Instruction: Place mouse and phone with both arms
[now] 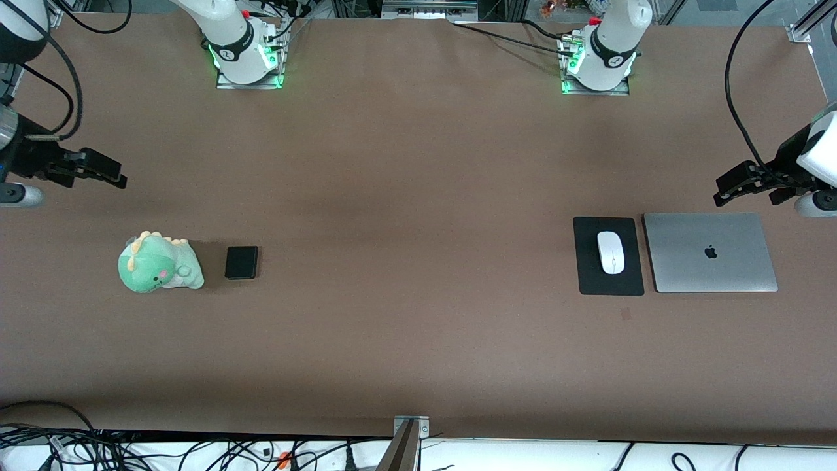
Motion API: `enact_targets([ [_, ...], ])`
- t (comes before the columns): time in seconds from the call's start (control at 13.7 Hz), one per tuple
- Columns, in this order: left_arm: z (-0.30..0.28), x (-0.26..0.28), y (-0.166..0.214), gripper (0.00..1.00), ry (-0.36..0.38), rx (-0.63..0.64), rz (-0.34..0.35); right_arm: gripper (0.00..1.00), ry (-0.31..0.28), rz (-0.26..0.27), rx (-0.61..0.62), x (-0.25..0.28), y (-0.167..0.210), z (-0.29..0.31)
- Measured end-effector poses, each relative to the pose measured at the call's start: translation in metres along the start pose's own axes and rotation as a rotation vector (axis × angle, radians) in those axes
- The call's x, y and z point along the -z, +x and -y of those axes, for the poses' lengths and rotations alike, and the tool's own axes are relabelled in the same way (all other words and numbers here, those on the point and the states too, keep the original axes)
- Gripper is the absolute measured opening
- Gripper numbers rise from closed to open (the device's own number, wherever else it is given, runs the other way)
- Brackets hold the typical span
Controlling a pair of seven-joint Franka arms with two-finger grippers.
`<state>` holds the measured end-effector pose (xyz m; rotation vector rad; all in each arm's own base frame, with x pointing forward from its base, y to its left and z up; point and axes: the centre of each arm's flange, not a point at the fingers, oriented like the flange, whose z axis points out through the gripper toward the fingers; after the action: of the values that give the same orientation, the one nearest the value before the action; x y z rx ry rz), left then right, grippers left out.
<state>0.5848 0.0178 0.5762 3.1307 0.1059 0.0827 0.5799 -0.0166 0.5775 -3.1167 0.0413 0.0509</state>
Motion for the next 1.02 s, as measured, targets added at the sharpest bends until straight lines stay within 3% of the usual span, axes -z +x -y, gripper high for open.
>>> enact_targets([
  [0.44, 0.000, 0.001, 0.000, 1.00, 0.000, 0.000, -0.002, 1.00, -0.035, -0.019, 0.037, 0.019, -0.009, 0.013],
  [1.02, -0.001, 0.008, -0.001, 1.00, 0.000, -0.002, 0.003, 1.00, -0.036, -0.054, 0.035, 0.036, -0.009, 0.011],
])
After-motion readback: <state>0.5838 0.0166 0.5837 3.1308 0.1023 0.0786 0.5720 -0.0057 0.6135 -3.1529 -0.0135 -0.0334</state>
